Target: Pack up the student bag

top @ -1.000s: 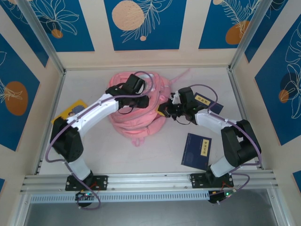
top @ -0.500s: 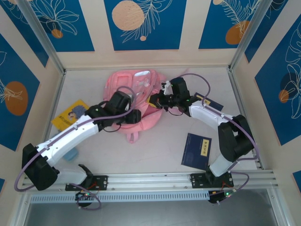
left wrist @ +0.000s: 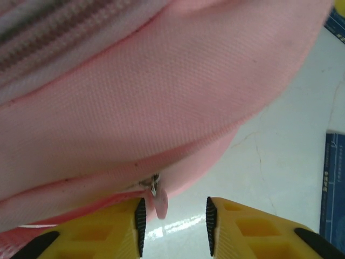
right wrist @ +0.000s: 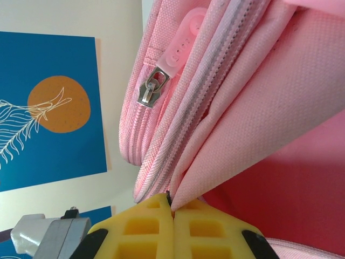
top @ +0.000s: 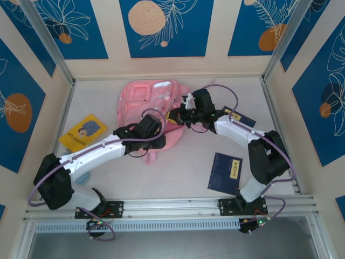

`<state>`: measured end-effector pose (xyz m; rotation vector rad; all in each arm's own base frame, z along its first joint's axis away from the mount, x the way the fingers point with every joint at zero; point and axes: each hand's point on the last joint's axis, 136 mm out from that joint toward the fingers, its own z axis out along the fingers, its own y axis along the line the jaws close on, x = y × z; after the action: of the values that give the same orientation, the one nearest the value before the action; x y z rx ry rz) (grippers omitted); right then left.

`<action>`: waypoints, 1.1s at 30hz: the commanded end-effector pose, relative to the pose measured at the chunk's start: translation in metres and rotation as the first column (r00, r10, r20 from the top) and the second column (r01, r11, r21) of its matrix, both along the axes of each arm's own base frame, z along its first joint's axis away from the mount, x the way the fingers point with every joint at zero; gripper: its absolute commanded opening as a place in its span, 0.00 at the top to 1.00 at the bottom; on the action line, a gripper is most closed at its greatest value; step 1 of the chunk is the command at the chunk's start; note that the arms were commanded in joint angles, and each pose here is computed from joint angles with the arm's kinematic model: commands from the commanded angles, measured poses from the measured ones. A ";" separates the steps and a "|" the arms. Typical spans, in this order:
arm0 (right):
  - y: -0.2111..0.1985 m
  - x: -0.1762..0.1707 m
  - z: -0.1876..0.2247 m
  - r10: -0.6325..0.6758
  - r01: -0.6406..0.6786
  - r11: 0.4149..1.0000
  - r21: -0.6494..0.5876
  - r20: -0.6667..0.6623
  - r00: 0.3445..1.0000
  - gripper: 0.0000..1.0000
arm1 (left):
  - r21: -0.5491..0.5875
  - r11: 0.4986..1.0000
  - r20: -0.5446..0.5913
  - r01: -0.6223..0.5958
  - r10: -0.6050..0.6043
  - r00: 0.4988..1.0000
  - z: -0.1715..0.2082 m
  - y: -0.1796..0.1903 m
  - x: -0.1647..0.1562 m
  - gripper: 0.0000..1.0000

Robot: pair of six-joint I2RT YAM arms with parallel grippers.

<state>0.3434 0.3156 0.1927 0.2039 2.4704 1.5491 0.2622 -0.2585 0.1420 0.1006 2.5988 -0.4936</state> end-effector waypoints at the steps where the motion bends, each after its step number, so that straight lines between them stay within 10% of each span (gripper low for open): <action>1: 0.014 0.000 0.033 0.047 -0.051 0.996 0.070 0.059 0.997 1.00 | 0.021 0.998 0.030 -0.056 0.055 0.998 -0.008 0.002 0.009 0.68; 23: 0.012 0.000 0.028 0.025 -0.028 0.998 0.062 0.048 0.999 1.00 | -0.018 0.992 0.051 -0.121 0.122 0.991 -0.036 0.004 0.008 0.87; 33: -0.031 0.006 -0.010 -0.092 0.098 0.987 -0.125 0.047 0.995 1.00 | 0.105 0.994 0.051 -0.014 0.008 0.999 -0.022 0.019 -0.005 1.00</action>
<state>0.3439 0.3042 0.1727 0.2735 2.5296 1.4256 0.2663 -0.2494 0.1103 0.0368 2.5556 -0.4186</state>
